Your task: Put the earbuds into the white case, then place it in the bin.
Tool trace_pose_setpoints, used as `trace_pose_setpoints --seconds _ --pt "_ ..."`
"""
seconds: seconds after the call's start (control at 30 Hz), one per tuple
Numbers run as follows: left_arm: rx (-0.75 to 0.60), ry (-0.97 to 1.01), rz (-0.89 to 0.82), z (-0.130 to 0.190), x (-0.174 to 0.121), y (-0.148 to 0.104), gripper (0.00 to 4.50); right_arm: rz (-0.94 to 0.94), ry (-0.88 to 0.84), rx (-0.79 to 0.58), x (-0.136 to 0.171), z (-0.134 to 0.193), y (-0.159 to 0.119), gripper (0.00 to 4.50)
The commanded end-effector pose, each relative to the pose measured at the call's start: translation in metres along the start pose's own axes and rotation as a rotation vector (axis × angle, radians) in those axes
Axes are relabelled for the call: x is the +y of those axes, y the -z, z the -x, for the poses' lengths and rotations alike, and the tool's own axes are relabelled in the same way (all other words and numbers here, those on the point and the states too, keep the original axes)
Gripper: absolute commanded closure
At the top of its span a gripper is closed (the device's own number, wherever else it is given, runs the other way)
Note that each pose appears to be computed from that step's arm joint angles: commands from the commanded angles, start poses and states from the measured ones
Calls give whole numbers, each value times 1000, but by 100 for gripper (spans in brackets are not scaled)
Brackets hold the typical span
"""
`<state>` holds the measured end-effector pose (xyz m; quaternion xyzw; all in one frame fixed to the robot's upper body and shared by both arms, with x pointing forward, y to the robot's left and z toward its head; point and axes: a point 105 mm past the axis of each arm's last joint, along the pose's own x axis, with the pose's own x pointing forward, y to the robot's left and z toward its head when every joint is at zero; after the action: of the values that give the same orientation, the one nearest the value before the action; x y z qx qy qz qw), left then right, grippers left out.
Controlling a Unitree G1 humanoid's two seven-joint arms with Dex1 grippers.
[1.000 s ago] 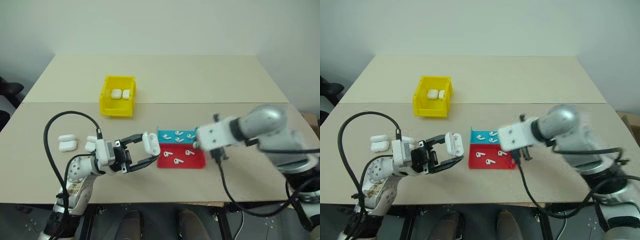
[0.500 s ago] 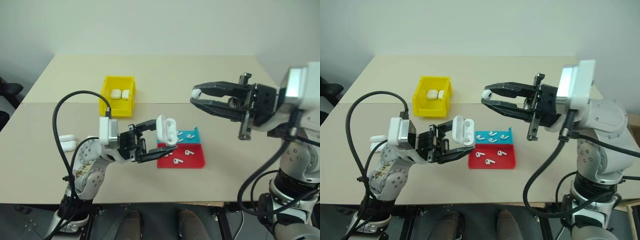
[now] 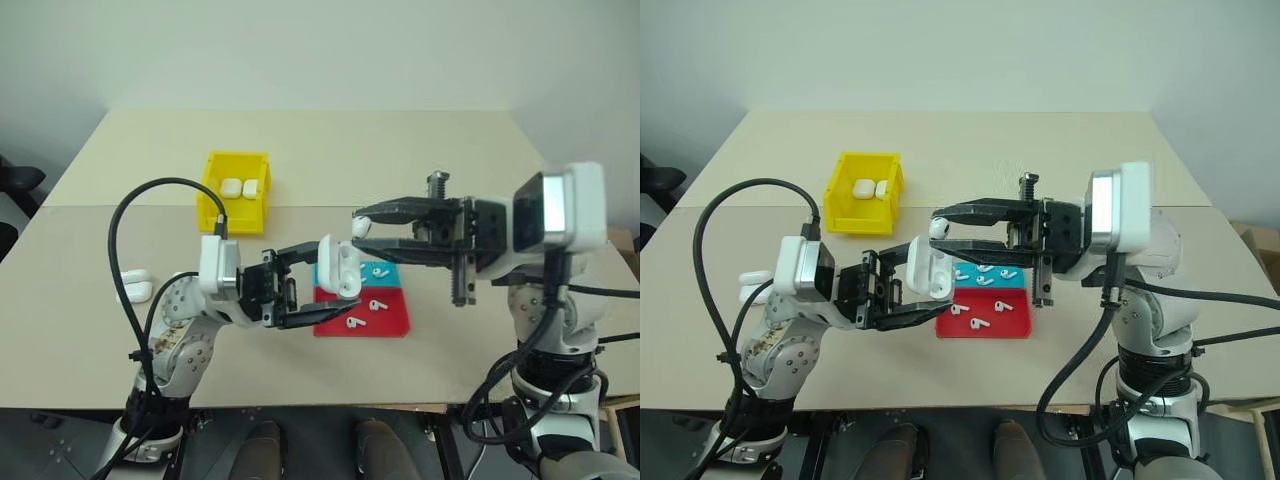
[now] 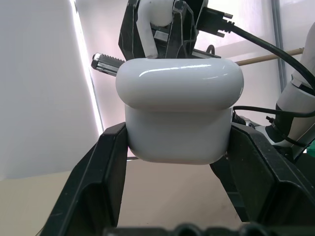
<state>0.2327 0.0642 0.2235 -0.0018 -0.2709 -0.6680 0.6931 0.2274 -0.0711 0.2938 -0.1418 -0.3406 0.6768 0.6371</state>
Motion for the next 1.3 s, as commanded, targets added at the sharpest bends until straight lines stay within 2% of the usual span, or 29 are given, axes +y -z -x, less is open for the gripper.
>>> trace_pose_setpoints --seconds 0.03,0.47,1.3 --pt "-14 12 -38 -2 -3 -10 175 46 -10 17 2 2 -1 341" --pt "-5 12 -41 -1 -3 -9 175 49 -8 69 6 0 15 341" --pt "0 7 -43 -2 -4 -7 175 115 -20 101 10 -1 27 341"
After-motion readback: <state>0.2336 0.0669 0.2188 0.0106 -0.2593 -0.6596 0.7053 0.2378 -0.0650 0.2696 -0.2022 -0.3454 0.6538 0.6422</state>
